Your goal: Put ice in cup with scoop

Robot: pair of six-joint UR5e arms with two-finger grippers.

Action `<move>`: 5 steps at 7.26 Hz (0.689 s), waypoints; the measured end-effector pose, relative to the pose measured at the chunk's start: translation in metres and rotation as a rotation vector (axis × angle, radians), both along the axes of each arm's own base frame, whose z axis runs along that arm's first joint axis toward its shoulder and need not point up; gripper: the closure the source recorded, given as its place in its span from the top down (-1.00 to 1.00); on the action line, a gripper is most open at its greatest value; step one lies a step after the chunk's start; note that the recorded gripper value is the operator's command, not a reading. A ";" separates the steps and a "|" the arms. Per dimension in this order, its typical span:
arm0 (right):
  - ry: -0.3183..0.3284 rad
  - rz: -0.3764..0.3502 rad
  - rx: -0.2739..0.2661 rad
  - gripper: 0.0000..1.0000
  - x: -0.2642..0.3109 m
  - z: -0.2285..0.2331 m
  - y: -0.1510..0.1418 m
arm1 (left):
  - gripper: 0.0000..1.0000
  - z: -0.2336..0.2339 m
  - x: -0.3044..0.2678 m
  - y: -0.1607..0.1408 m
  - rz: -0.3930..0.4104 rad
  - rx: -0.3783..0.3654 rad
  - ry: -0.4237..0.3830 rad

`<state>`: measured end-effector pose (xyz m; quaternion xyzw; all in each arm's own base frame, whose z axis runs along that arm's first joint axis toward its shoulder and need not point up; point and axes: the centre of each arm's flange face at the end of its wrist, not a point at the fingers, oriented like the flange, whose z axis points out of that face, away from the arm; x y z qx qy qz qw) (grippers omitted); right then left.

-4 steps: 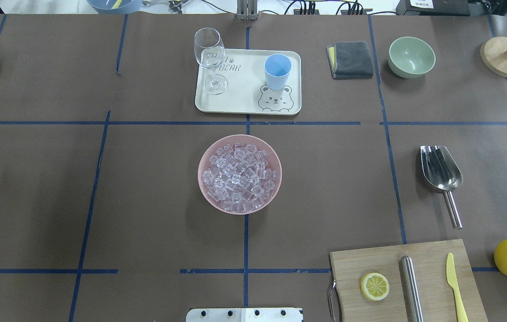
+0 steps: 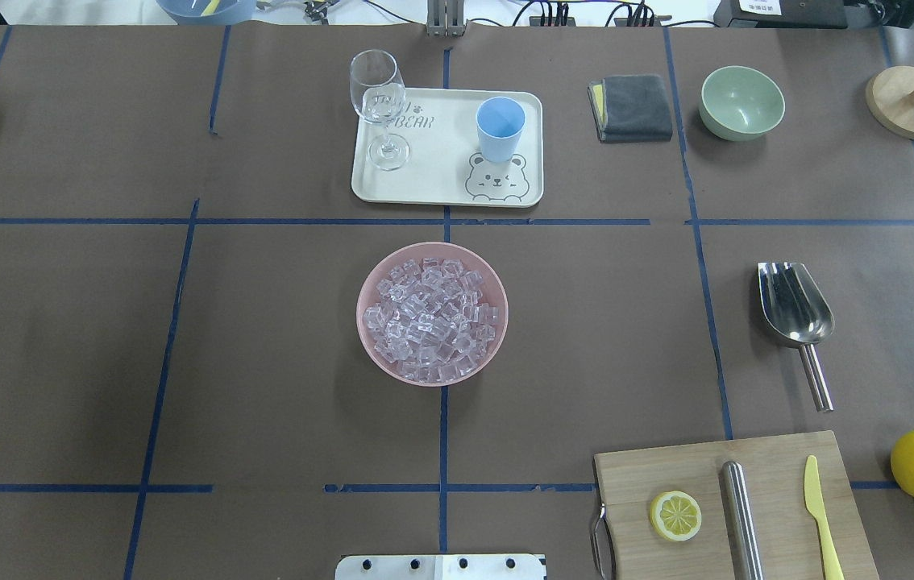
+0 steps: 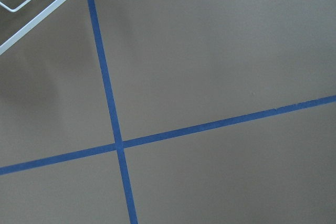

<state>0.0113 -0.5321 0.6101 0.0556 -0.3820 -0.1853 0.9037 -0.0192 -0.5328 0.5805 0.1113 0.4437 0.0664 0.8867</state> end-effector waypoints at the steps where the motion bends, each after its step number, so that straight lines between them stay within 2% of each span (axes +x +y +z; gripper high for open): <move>1: -0.011 0.000 0.024 1.00 -0.005 -0.003 0.000 | 1.00 -0.009 0.007 -0.001 0.013 0.031 0.010; 2: -0.033 0.012 0.032 1.00 -0.012 -0.010 -0.001 | 1.00 -0.028 0.036 -0.003 0.068 0.120 0.028; 3: -0.054 0.041 0.009 1.00 -0.026 -0.024 0.001 | 1.00 -0.052 0.091 0.001 0.171 0.270 0.062; 5: -0.072 0.099 -0.059 1.00 -0.062 -0.062 0.028 | 1.00 -0.098 0.194 0.019 0.350 0.569 0.163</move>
